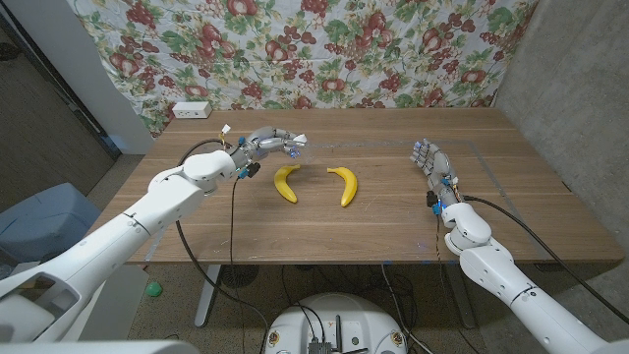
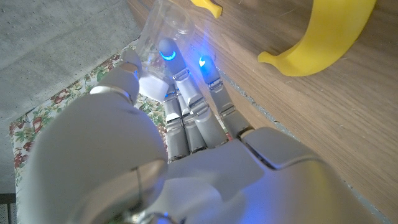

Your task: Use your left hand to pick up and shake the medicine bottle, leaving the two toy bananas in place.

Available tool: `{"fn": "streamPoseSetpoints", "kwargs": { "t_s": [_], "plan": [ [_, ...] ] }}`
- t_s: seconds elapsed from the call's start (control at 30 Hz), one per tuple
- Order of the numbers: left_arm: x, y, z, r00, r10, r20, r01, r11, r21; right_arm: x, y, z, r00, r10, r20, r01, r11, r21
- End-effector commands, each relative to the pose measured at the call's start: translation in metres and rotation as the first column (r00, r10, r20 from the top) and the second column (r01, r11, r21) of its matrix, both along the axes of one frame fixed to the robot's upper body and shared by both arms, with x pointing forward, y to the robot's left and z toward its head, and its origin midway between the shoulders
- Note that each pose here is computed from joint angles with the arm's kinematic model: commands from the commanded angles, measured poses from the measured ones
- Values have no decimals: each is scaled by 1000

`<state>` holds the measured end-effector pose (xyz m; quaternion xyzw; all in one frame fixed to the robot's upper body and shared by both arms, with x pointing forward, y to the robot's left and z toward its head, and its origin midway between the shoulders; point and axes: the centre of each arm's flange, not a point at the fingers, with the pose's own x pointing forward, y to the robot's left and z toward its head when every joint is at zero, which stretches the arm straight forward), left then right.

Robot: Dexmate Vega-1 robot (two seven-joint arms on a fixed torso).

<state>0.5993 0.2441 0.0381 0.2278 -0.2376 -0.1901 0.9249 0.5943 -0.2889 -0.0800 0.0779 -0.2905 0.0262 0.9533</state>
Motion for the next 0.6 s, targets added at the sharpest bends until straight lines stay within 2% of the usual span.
{"fn": "streamPoseSetpoints", "kwargs": {
  "t_s": [0.03,0.27,0.6],
  "plan": [
    [-6,8,-7,994,12,110,4,988,-151,-1,0,-1,1000,1,2,-1,1000,5],
    [-16,12,-13,973,76,219,-6,952,-307,-1,0,-1,1000,4,4,-4,1000,6],
    [-26,12,-22,940,168,297,-15,890,-456,-2,-2,0,1000,7,12,-7,1000,0]
  ]
}}
